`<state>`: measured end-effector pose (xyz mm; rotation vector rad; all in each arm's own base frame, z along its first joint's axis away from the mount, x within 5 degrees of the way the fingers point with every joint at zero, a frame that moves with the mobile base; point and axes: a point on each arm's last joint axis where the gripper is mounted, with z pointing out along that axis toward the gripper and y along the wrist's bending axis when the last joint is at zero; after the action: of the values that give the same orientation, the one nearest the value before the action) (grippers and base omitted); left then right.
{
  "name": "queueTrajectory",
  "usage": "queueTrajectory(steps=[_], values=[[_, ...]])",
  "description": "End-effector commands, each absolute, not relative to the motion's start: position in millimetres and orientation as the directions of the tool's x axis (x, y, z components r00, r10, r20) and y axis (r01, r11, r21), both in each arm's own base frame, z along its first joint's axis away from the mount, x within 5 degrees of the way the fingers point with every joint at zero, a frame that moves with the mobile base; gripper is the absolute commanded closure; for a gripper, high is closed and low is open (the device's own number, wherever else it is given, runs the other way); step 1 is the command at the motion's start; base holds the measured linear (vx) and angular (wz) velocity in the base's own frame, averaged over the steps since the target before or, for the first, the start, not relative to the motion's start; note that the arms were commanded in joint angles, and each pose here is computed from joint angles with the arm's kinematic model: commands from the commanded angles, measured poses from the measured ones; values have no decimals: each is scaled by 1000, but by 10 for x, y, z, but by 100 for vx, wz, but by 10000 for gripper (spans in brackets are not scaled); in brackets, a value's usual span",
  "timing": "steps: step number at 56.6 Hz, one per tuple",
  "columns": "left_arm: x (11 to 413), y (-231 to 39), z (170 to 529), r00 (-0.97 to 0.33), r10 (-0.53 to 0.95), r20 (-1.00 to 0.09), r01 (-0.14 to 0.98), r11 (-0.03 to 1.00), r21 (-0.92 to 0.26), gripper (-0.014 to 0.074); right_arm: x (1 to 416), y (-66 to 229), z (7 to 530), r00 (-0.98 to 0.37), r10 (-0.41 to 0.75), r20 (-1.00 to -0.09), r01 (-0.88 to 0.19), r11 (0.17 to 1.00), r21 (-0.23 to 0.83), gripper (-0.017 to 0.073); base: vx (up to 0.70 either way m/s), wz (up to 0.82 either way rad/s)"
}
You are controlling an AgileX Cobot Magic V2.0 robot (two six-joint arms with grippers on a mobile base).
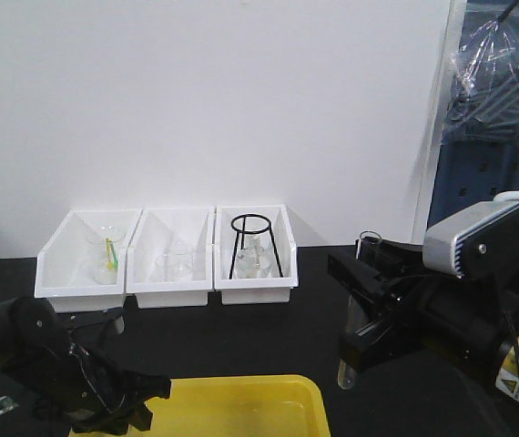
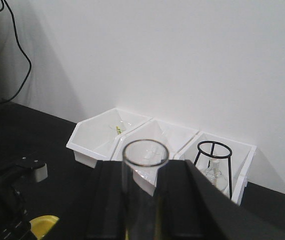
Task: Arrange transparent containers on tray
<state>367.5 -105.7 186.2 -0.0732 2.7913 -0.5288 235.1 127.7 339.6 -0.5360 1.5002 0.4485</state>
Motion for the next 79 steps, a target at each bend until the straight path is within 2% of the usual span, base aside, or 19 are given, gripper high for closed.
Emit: queueTrajectory(steps=[1, 10, 30, 37, 45, 53, 64, 72, 79], values=[[3751, -1094, 2041, -924, -165, -346, -12, 914, -405, 579, 2299, 1277, 3611, 122, 16, -992, -605, 794, -62, 571, 0, 0], [3788, -1095, 1917, -929, -166, -331, -22, 918, -396, 508, 2298, 1277, 3612, 123, 16, -992, -605, 794, -62, 571, 0, 0], [3800, -1087, 1852, -933, -152, -328, -18, 926, -377, 167, 2298, 1277, 3612, 123, 16, -992, -605, 793, -62, 571, 0, 0], [3801, -1076, 1853, -932, -136, -337, -6, 932, -361, 113, 2298, 1277, 3612, 122, 16, -992, -605, 794, -62, 571, 0, 0], [3788, -1073, 1922, -926, -133, -352, 4, 932, -363, 108, 2306, 1270, 3594, 104, 8, -995, -598, 800, -56, 571, 0, 0], [3741, -1062, 2167, -900, -94, -425, 70, 933, -354, 108, 2360, 1250, 3489, -16, 20, -1000, -565, 825, 25, 571, 0, 0], [3535, -1016, 2812, -802, -36, -596, 199, 925, -323, 108, 2589, 1301, 3093, -271, 57, -961, -479, 858, 186, 571, 0, 0], [3311, -961, 3292, -701, -33, -712, 260, 918, -298, 108, 2749, 1402, 2805, -381, 105, -919, -453, 845, 284, 571, 0, 0], [3105, -905, 3651, -605, -57, -794, 288, 914, -285, 108, 2848, 1523, 2570, -449, 128, -884, -479, 801, 359, 571, 0, 0]])
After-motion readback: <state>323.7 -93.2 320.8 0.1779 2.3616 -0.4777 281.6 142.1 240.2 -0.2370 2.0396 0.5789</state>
